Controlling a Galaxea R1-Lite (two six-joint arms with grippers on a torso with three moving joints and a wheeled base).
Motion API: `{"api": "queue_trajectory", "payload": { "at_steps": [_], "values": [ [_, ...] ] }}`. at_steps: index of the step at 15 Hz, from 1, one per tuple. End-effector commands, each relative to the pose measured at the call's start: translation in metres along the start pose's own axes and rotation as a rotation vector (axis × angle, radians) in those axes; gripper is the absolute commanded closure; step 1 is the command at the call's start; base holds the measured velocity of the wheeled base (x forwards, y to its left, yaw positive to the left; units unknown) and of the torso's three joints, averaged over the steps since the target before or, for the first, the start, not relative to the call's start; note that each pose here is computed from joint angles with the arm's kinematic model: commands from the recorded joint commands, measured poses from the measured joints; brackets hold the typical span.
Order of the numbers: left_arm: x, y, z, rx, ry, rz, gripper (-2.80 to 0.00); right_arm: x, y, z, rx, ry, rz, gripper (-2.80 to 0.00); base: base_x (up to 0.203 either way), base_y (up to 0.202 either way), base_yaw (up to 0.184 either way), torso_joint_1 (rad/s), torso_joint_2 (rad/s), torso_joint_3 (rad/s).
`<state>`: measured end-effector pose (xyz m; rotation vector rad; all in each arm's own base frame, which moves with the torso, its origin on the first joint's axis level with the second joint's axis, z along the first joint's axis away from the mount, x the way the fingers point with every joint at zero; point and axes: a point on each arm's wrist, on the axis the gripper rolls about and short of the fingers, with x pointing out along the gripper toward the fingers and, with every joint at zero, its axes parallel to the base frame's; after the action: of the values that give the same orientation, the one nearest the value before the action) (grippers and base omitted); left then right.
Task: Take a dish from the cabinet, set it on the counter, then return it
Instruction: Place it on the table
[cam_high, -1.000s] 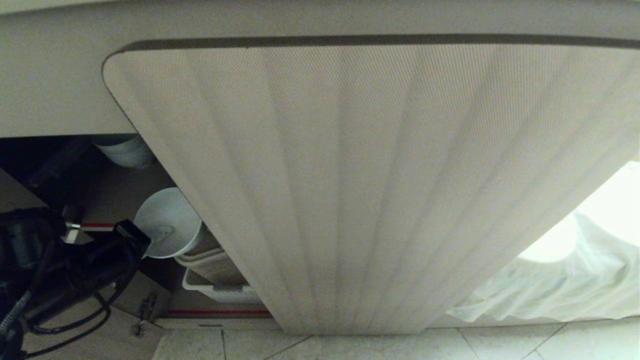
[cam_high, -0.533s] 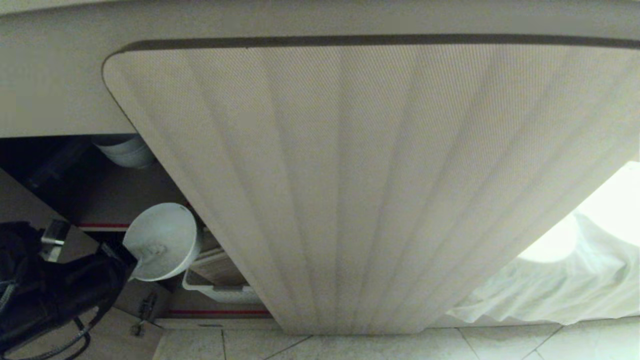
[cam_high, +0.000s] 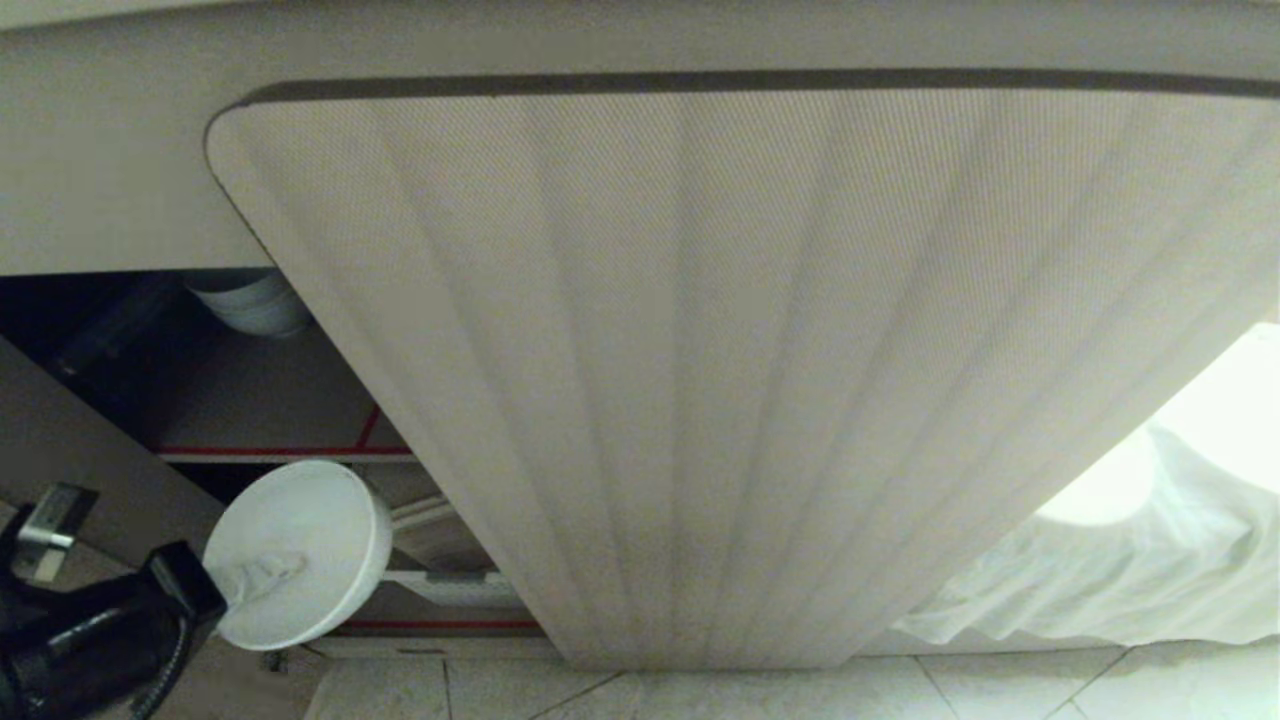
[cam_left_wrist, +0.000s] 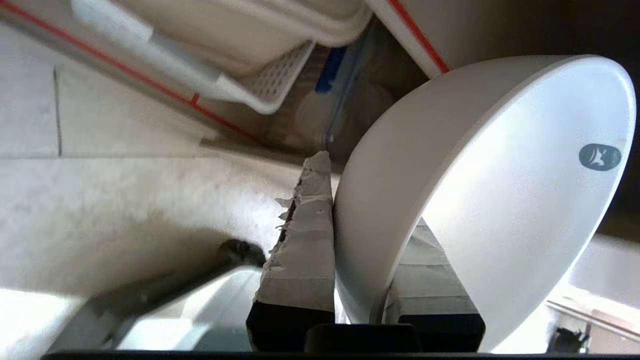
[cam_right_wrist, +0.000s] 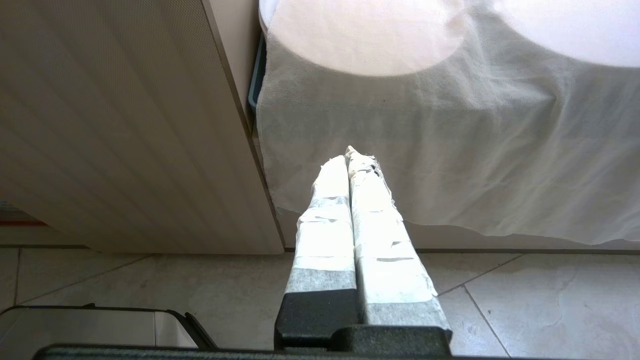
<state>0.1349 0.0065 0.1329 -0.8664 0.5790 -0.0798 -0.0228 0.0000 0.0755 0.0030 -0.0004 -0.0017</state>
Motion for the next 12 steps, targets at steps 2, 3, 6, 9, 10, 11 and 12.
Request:
{"api": "queue_trajectory", "payload": {
  "at_steps": [2,3,6,9,10,11,12],
  "values": [
    [-0.030,-0.008,-0.015,0.033,-0.014,-0.059,0.00,0.000,0.000,0.000,0.000,0.000,0.001,0.00,0.000,0.000,0.000,0.000,0.00,0.000],
    [-0.037,-0.009,-0.020,0.043,-0.002,-0.072,0.00,0.000,0.000,0.000,0.000,0.000,0.000,0.00,0.000,0.000,0.000,0.000,0.00,0.000],
    [-0.057,-0.010,-0.037,0.067,0.059,-0.095,0.00,0.000,0.000,0.000,0.000,-0.001,0.000,0.00,0.000,0.000,0.000,0.000,0.00,0.000],
    [-0.074,-0.010,-0.049,0.090,0.118,-0.110,0.00,0.000,0.000,0.000,0.000,0.000,0.000,0.00,0.000,0.000,0.000,0.000,0.00,0.000],
    [-0.077,-0.010,-0.051,0.100,0.134,-0.113,0.00,0.000,0.000,0.000,0.000,0.000,0.001,0.00,0.000,0.000,0.000,0.000,0.00,0.000],
    [-0.079,-0.008,-0.053,0.134,0.151,-0.105,0.00,0.000,0.000,0.000,0.000,-0.001,0.000,0.00,0.000,0.000,0.000,0.000,0.00,0.000],
    [-0.081,-0.006,-0.056,0.178,0.166,-0.096,0.00,0.000,0.000,0.000,0.000,-0.001,0.000,0.00,0.000,0.000,0.000,0.000,0.00,0.000]
  ]
}}
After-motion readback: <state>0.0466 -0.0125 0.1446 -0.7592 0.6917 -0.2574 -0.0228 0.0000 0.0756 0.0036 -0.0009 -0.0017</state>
